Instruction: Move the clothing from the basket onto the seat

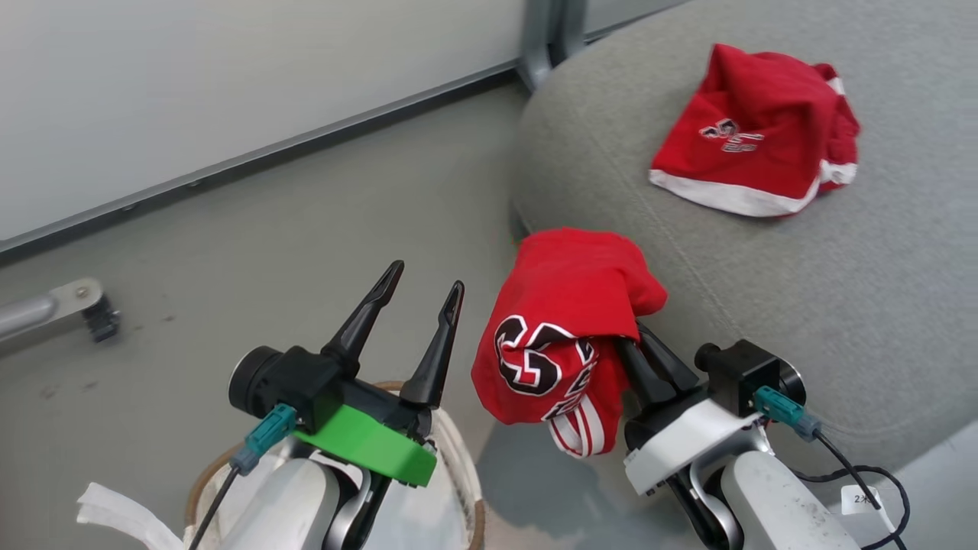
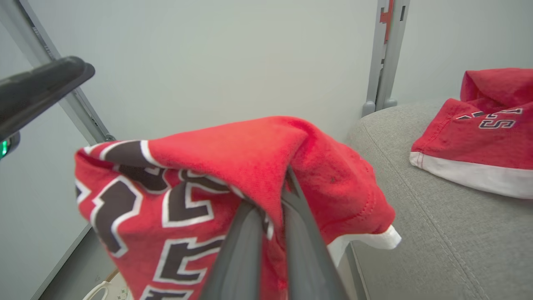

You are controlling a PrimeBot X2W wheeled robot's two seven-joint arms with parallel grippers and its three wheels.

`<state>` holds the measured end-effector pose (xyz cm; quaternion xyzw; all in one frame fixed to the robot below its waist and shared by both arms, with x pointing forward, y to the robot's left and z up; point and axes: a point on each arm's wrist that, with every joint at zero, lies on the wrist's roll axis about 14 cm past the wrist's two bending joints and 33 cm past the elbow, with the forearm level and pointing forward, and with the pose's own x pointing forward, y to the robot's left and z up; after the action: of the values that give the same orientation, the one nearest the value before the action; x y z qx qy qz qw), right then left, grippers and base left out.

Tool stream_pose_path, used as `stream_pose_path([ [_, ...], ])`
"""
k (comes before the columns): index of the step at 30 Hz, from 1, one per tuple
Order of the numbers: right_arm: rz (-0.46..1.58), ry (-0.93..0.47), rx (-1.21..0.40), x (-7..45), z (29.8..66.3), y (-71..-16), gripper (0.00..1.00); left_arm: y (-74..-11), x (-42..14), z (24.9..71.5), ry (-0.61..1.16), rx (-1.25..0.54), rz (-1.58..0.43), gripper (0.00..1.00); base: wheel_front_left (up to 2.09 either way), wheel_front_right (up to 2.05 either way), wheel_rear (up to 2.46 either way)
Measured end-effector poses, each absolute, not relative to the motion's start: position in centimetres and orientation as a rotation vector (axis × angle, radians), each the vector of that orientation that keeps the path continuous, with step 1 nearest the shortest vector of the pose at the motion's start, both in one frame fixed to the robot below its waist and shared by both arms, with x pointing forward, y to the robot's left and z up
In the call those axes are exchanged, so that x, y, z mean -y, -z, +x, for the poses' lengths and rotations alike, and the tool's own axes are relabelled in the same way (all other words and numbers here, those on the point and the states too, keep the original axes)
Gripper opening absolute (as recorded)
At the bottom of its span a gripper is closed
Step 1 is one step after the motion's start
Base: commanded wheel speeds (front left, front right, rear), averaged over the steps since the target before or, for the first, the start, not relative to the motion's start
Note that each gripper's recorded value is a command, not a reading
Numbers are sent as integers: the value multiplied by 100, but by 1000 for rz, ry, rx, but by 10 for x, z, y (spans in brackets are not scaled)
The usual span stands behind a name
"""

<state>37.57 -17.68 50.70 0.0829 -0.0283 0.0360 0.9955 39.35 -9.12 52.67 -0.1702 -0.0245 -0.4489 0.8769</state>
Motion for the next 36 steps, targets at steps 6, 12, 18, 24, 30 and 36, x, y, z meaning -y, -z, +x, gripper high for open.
stream_pose_path([
  [6,146,58,76,218,358,-513,0,-521,119,387,1023,28,-368,100,0,0,0],
  [12,76,239,107,279,342,-525,0,-516,143,377,1103,7,-391,100,0,0,0],
  [18,-113,399,234,345,349,-583,0,-505,145,383,1119,-10,-395,100,0,0,0],
  [24,-312,467,312,388,365,-635,0,-490,138,393,1116,-29,-388,100,0,0,0],
  [30,-466,520,296,426,398,-664,0,-470,125,410,1101,-45,-364,100,0,0,0],
  [36,-528,603,258,458,425,-678,0,-451,109,431,1064,-59,-351,100,0,0,0],
])
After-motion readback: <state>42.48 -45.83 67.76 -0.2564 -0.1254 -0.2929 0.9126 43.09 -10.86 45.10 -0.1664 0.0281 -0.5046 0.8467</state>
